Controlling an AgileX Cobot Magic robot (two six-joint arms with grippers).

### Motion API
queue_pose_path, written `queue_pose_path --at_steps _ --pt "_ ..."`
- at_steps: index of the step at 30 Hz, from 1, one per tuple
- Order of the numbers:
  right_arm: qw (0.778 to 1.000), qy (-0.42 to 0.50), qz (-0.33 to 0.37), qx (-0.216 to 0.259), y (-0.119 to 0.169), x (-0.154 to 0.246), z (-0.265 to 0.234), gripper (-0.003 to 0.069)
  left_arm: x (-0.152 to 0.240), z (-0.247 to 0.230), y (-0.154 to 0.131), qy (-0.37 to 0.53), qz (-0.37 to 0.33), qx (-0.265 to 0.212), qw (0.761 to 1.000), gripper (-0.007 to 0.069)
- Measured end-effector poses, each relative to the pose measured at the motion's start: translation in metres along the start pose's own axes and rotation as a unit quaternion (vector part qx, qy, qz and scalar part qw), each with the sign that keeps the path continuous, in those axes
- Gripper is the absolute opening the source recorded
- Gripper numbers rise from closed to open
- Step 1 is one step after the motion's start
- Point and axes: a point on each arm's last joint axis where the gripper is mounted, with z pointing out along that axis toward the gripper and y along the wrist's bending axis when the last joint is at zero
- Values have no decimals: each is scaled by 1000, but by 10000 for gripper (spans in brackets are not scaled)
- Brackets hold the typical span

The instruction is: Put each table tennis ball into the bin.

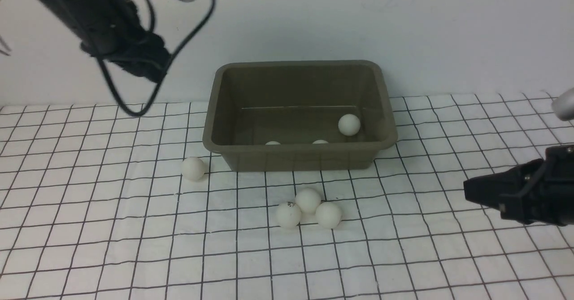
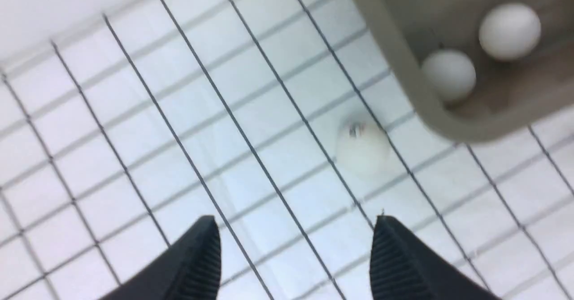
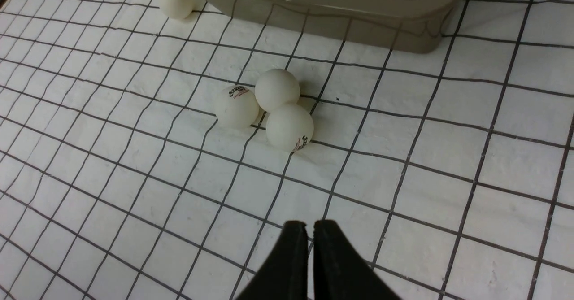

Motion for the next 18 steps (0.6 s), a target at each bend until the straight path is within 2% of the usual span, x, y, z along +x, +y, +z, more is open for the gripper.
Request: queue_pose_path --at_steps 4,7,11,18 --pt "1000 0 1 1 0 0 0 10 30 15 12 -33 88 76 993 405" --pt "1000 0 1 0 0 0 0 10 44 28 15 -75 158 110 978 405" --pt "1000 1 1 -2 0 0 0 10 53 43 27 -139 198 127 962 405" --pt "1000 1 1 -2 0 0 0 10 54 72 34 -185 255 139 939 405"
